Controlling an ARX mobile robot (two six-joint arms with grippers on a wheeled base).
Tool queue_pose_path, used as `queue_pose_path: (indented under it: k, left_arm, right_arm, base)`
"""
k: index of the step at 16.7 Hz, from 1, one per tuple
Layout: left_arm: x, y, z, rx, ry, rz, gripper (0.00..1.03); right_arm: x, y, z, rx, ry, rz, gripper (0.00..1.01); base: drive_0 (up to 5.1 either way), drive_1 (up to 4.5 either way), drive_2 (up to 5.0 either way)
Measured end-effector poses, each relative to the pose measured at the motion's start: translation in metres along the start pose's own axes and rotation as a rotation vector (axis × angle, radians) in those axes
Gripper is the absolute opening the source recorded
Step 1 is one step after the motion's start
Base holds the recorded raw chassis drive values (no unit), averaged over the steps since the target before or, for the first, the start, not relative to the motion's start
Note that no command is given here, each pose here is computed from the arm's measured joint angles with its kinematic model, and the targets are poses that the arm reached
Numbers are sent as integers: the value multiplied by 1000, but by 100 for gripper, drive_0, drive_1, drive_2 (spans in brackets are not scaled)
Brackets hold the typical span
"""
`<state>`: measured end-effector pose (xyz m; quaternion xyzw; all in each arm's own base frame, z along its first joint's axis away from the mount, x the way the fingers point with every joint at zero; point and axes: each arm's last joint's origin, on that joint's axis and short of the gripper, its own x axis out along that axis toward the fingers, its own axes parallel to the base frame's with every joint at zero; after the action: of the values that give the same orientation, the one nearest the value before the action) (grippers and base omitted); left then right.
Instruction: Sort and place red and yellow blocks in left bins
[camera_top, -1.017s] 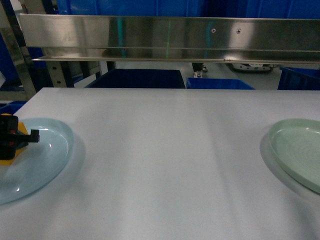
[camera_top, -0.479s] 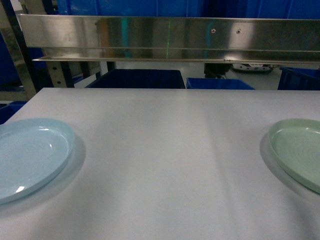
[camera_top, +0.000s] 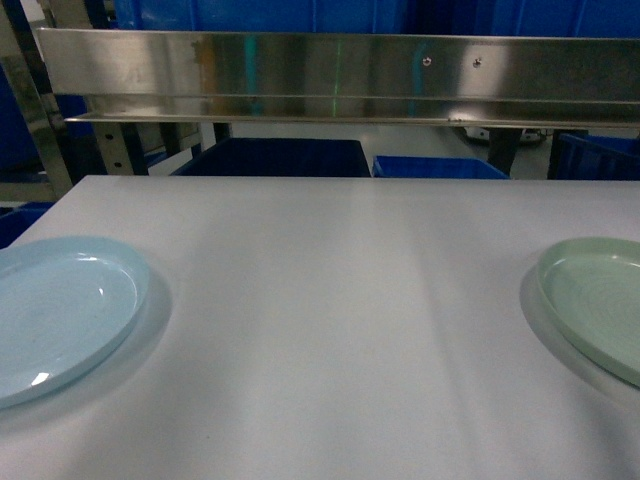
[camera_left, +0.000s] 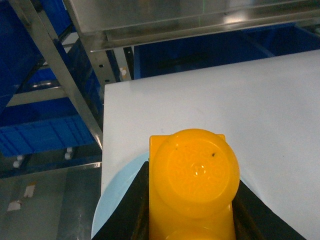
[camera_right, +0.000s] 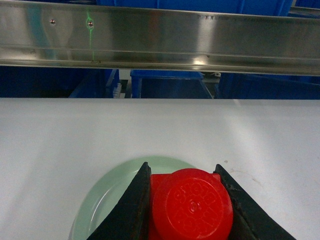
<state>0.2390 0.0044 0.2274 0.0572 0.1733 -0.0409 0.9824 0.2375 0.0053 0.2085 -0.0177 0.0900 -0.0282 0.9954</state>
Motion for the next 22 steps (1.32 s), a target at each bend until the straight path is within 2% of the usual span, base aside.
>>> queue_pose_path:
  k: [3, 6, 10, 11, 22]
  left_arm:
    - [3, -4, -1, -28, 48, 3, 28]
    - [7, -4, -4, -84, 100, 8, 28]
    - [7, -1, 0, -114, 90, 17, 28]
    - [0, 7, 3, -131, 62, 36, 27]
    - [-1, 8, 2, -132, 28, 14, 27]
  right_arm:
    - [0, 0, 0, 0, 0, 0, 28]
    - [0, 0, 0, 0, 0, 0, 28]
    - [0, 0, 0, 0, 0, 0, 28]
    - [0, 0, 0, 0, 0, 0, 28]
    - [0, 0, 0, 0, 0, 0, 28]
  base:
    - [0, 0, 0]
    - [0, 0, 0]
    - [0, 0, 0]
    - [0, 0, 0]
    - [0, 0, 0]
